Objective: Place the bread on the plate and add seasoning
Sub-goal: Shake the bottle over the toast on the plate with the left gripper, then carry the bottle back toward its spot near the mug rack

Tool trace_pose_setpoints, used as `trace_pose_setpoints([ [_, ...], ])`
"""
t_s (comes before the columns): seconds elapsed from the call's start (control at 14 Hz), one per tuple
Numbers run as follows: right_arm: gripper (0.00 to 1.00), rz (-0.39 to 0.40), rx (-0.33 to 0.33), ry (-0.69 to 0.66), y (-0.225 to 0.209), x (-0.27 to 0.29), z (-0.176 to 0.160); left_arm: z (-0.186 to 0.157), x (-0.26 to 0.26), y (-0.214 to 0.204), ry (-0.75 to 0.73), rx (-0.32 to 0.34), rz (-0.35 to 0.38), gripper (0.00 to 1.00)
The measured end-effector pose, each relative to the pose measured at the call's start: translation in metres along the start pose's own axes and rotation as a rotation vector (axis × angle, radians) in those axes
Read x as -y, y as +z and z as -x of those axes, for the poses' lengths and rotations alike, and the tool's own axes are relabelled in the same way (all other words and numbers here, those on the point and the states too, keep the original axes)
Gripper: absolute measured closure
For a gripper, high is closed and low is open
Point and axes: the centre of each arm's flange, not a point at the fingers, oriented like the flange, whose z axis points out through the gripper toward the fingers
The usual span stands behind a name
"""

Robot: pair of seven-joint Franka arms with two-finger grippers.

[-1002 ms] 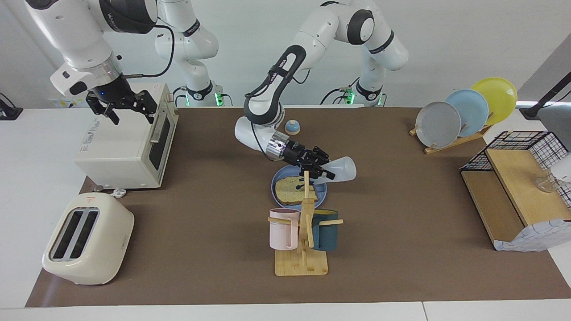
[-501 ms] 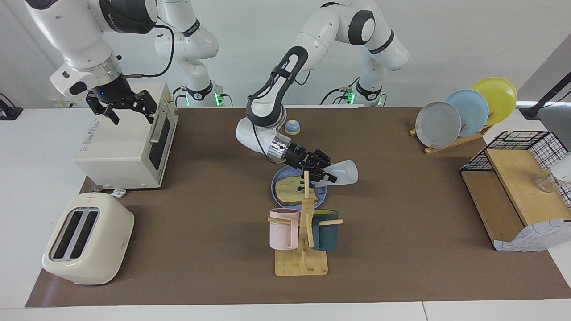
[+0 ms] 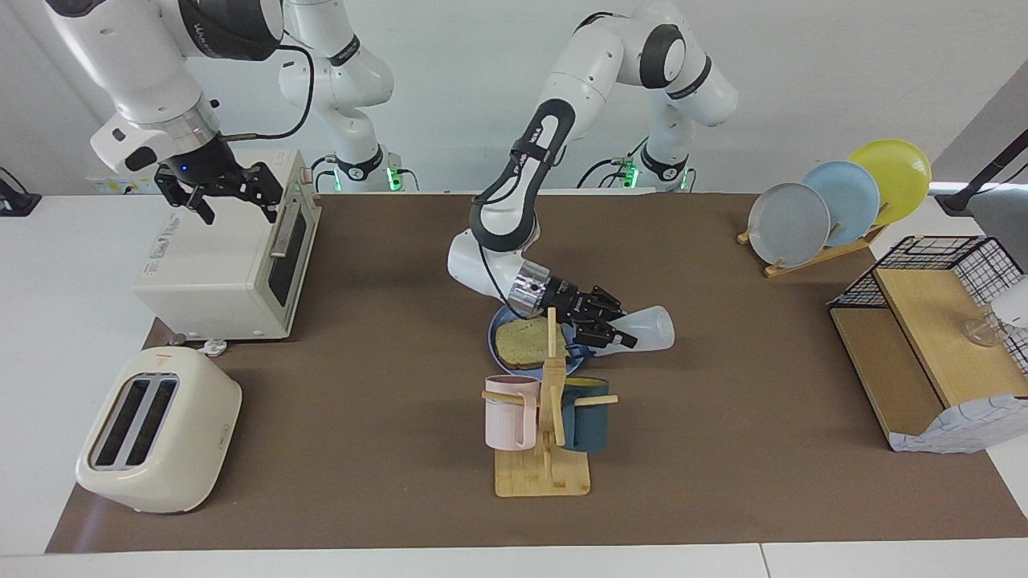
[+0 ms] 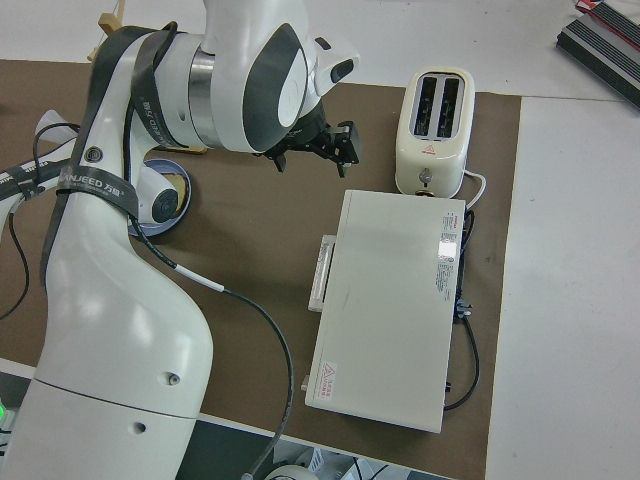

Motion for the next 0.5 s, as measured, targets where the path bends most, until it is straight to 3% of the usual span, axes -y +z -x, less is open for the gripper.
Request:
trace_pose_setpoints([
  [0.21, 0.0, 0.0, 0.0, 0.0, 0.0, 0.0, 0.0, 0.047, 0.021, -0.006, -0.09, -0.084, 0.056, 0.56],
  [0.5, 0.0, 0.0, 0.0, -0.001, 0.0, 0.0, 0.0, 0.12, 0.039, 0.012, -0.212, -0.23, 0.181, 0.56],
])
